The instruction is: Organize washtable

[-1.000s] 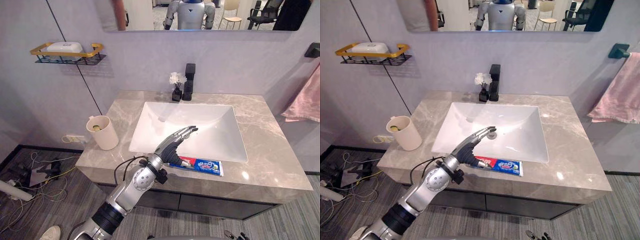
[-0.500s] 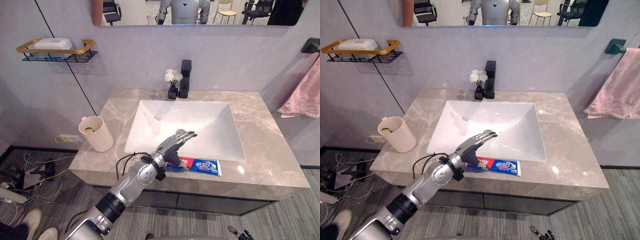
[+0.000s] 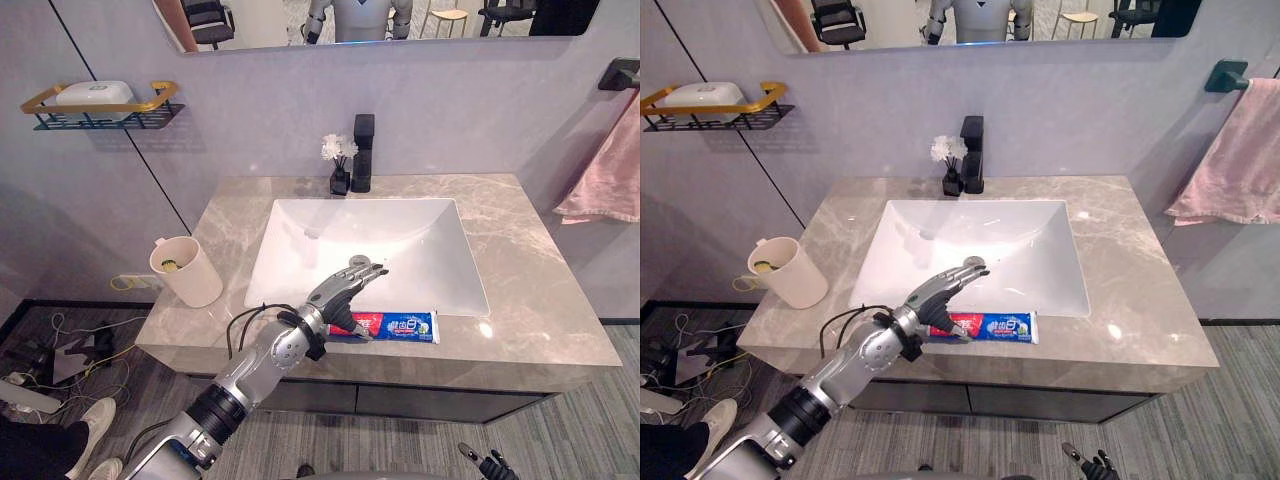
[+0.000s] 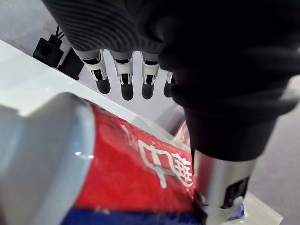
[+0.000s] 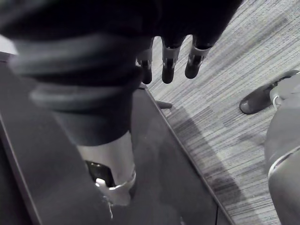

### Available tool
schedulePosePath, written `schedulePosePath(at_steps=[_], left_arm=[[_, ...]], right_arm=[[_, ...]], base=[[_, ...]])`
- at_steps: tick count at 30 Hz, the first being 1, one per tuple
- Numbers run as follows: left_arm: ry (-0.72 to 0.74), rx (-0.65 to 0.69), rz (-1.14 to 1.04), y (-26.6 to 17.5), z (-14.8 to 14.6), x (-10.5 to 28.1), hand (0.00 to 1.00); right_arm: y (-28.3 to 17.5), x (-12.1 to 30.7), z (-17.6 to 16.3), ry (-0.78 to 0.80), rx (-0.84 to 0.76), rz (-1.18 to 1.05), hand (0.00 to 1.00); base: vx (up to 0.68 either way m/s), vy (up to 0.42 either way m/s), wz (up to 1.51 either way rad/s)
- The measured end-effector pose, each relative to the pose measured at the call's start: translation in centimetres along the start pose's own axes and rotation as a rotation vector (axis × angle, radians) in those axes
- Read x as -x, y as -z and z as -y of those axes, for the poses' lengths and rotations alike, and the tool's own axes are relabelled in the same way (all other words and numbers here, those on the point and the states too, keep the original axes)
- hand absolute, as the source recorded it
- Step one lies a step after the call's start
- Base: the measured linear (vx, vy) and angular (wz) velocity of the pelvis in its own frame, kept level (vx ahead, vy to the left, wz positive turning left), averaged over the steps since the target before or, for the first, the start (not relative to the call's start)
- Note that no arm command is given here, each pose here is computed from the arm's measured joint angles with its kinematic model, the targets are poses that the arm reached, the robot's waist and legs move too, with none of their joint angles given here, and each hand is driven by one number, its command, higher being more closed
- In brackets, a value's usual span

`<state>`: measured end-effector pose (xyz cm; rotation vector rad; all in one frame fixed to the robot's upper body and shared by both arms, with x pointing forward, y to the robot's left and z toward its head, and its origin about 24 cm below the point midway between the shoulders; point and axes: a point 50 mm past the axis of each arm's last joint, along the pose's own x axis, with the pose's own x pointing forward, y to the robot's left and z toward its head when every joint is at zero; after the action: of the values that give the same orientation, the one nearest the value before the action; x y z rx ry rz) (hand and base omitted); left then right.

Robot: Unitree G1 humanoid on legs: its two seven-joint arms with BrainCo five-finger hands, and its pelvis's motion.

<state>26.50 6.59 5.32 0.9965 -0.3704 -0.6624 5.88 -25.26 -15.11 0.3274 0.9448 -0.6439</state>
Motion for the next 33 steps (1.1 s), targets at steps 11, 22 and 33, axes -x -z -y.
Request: schedulePosePath(at_steps=[11,22,33], left_arm=[[0.011,0.009,-0.016,0.3,0.4,0.6,0.00],[0.005,0.029,-0.073,1.5,0.8,2.3,1.00],[-0.061,0.040,-0.099,2.1,-0.7,2.5,1.00]], right_arm=[[-0.5,-0.1,0.1,-0.008,0.044,0.008,0.00],[-0.4,-0.1,0.1,-0.010,0.051,0.007,0.00],[-0.4,-0.1,0.0,-0.014,0.056,0.007,0.00]], base=[[0.00,0.000,0.00],[0.00,0.000,0.00],[0.00,0.000,0.00]])
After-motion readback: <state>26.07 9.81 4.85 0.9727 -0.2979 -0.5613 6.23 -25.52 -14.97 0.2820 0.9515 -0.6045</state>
